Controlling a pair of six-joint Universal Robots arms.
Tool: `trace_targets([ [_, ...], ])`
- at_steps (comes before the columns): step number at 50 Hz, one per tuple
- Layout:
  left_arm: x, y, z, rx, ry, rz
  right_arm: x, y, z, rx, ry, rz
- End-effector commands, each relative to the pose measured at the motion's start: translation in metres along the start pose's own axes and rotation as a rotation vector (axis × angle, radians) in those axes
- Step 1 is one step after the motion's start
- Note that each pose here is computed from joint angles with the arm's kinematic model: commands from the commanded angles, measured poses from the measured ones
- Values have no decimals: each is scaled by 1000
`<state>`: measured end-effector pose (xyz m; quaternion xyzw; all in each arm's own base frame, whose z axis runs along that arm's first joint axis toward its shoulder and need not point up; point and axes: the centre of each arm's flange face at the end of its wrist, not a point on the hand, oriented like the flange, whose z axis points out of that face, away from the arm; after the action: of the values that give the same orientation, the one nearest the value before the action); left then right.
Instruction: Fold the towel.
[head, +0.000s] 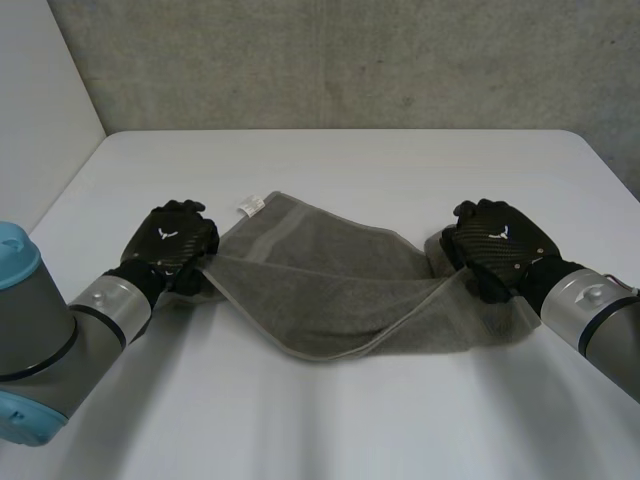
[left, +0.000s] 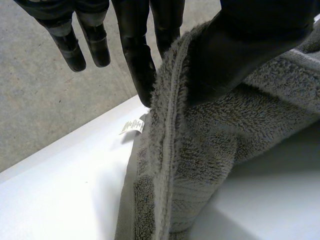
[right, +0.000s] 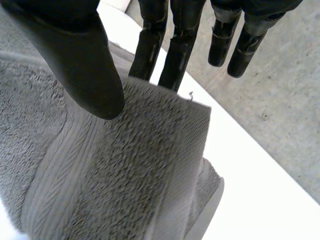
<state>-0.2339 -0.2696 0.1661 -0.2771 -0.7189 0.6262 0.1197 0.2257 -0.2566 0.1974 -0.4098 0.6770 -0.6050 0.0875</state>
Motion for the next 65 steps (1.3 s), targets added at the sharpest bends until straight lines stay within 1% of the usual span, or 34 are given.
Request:
trace_targets([
  [1, 0, 0, 0, 0, -1, -1, -3, -3, -5, -8, -12, 2],
  [5, 0, 0, 0, -1, 1, -1, -4, 0, -6, -32, -25, -9],
  [15, 0, 1, 0, -8, 3, -3, -14, 19, -7, -161, -107, -108],
  [20, 0, 3, 0, -12, 2, -5, -13, 22, -6, -171, -100, -139],
  [33, -2, 3, 0, -12, -2, -4, -14, 24, -7, -191, -109, -135],
  [38, -2, 3, 0, -13, -3, -5, -19, 25, -11, -218, -138, -126],
  [46, -3, 3, 1, -12, -4, -4, -27, 30, -26, -341, -198, -133],
  [51, -2, 3, 0, -13, -3, -5, -27, 34, -30, -387, -188, -140],
  [65, -2, 3, 0, -18, -2, -5, -30, 37, -34, -405, -208, -146],
])
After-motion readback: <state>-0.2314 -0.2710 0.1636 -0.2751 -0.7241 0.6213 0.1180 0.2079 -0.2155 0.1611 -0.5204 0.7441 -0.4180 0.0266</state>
